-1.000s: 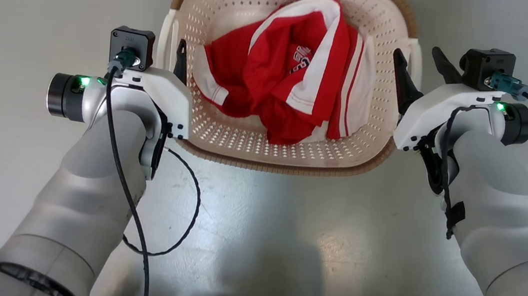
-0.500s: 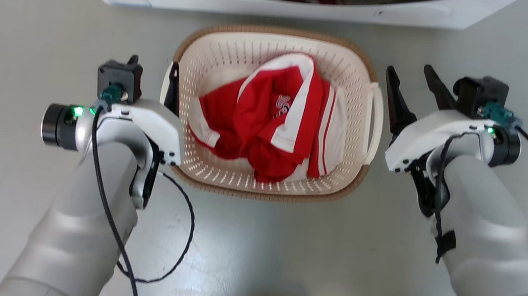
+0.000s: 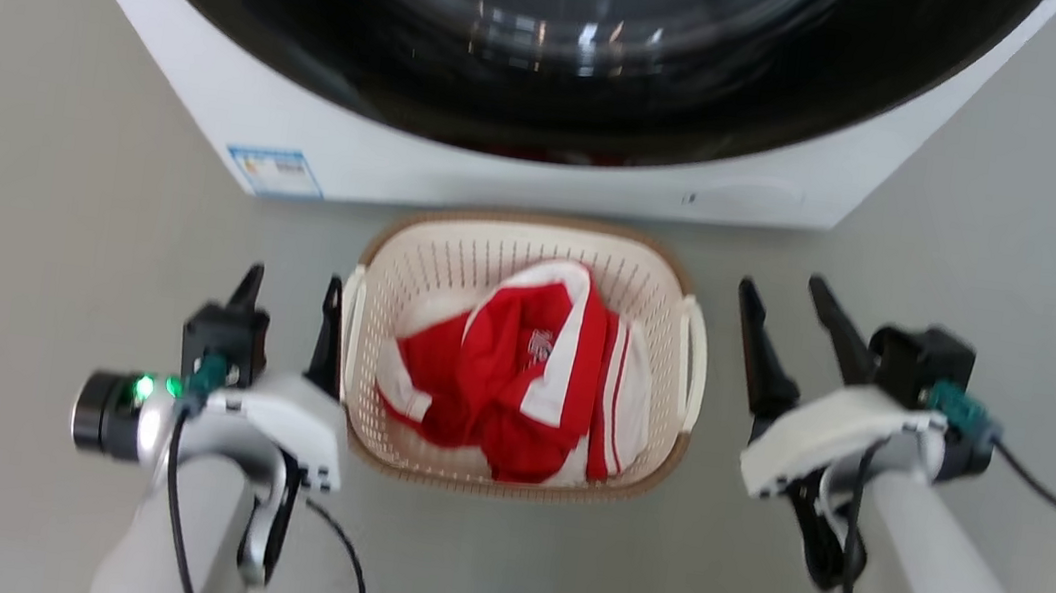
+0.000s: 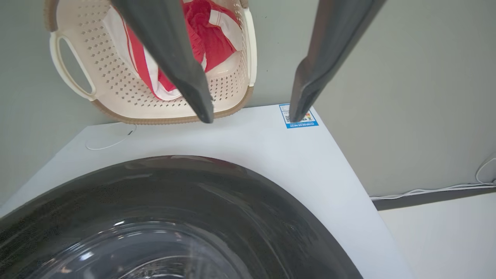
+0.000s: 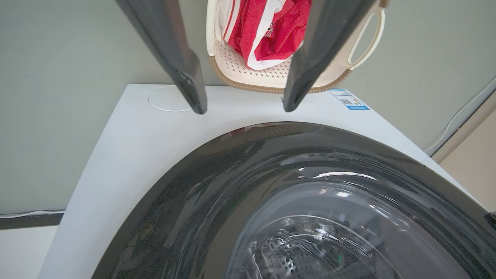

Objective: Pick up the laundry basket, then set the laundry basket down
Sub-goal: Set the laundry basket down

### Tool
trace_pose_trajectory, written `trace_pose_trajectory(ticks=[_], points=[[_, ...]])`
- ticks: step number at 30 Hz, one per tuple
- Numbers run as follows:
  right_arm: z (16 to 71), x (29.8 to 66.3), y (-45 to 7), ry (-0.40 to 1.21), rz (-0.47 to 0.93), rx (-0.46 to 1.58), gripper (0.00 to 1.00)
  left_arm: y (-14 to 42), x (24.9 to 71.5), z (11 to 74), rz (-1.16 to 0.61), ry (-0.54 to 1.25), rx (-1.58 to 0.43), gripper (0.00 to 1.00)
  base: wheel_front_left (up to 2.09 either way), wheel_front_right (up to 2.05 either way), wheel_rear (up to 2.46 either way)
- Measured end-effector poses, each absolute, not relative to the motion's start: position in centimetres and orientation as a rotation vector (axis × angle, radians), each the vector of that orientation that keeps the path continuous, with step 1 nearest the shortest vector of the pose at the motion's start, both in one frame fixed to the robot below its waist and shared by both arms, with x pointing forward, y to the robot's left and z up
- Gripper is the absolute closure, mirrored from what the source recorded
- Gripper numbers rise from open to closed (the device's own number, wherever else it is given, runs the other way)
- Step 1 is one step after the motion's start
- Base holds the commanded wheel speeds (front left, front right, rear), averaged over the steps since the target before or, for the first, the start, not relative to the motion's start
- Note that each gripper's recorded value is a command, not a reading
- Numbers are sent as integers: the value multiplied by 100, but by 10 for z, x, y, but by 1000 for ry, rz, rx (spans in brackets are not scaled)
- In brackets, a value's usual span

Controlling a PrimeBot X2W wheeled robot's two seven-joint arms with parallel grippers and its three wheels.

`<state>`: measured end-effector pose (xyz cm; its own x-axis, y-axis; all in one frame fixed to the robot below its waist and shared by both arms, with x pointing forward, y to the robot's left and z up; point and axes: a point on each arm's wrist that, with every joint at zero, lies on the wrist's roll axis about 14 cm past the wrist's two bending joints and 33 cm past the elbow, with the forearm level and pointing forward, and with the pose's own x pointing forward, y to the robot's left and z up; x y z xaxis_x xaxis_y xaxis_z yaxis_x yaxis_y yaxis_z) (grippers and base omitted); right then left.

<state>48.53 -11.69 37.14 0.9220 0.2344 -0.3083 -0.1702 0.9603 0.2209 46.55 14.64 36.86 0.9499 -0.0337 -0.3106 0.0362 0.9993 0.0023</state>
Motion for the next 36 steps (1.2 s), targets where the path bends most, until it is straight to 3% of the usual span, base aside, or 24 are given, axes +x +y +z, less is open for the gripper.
trace_pose_trajectory(ticks=[19, 36], points=[[453, 379, -143, 106, 127, 274, 0, 160, 360, 455, 3, 88, -14, 0, 0, 0, 0], [473, 332, -169, 22, 50, 275, 0, 161, 320, 473, 8, 37, -30, 0, 0, 0, 0]])
